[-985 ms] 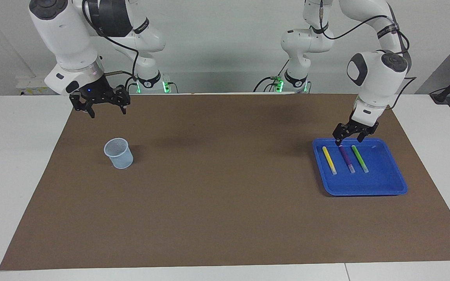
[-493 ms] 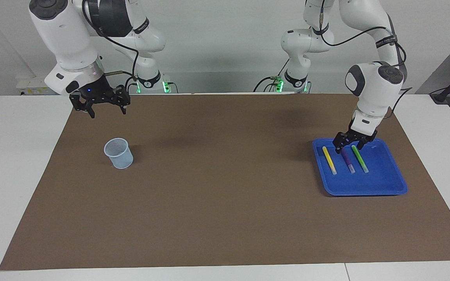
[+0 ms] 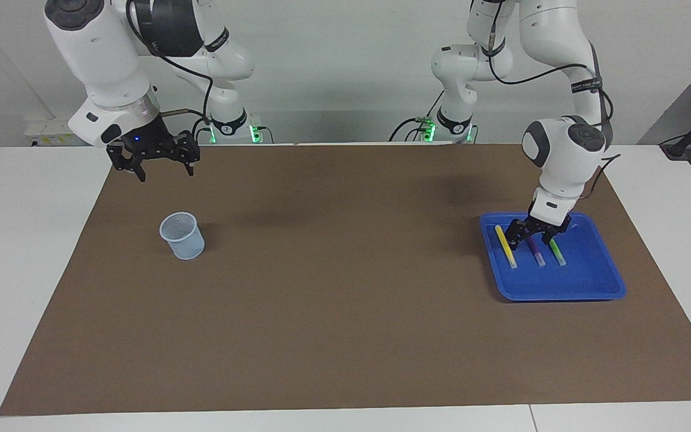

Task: Transfer and insert pens with both arms
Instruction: 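Lower the left gripper over the yellow pen in the blue tray, then grasp the yellow pen with the left gripper and lift it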

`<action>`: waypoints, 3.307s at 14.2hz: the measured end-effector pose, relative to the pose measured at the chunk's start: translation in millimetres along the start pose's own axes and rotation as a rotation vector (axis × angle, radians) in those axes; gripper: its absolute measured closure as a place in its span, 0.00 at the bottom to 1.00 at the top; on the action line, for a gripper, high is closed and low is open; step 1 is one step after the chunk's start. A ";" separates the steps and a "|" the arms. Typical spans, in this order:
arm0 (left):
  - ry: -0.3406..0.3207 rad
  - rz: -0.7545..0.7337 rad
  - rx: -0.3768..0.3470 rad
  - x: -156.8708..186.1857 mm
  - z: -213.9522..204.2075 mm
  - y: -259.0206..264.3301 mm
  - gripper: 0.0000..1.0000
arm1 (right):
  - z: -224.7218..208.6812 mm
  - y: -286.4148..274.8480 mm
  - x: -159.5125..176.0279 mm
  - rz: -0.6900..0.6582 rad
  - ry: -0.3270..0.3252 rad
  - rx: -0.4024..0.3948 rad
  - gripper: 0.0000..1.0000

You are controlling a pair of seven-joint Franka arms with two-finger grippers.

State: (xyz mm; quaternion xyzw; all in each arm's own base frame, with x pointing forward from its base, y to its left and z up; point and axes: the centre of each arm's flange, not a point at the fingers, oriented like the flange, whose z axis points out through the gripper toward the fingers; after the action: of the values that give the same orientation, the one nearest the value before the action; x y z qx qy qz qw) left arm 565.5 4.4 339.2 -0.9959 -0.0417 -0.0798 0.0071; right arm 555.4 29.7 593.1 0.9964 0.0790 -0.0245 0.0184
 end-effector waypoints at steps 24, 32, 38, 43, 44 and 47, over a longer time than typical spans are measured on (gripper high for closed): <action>-0.003 0.030 0.001 0.0 38.7 16.5 0.83 | 0.0 0.0 0.0 0.000 0.000 0.000 0.00; -0.106 0.024 0.013 4.0 30.1 15.2 0.83 | 0.0 0.0 0.0 0.000 0.000 0.000 0.00; -0.160 -0.031 0.018 26.1 -3.2 14.9 0.83 | 0.0 0.0 0.0 0.000 0.000 0.000 0.00; -0.170 -0.209 -0.040 44.6 -59.6 16.6 0.83 | 0.0 0.0 0.0 0.000 0.000 0.000 0.00; -0.161 -0.276 -0.060 46.2 -72.9 17.8 0.83 | 0.0 0.0 0.0 0.000 0.000 0.000 0.00; -0.148 -0.442 -0.107 45.0 -103.8 23.2 0.83 | 0.0 0.0 0.0 0.000 0.000 0.000 0.00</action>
State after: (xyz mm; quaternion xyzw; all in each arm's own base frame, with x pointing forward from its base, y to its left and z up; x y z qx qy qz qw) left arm 595.2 -17.1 448.6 -0.9647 -0.2547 -0.0084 -0.0665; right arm 555.4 29.7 593.1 0.9964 0.0790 -0.0245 0.0184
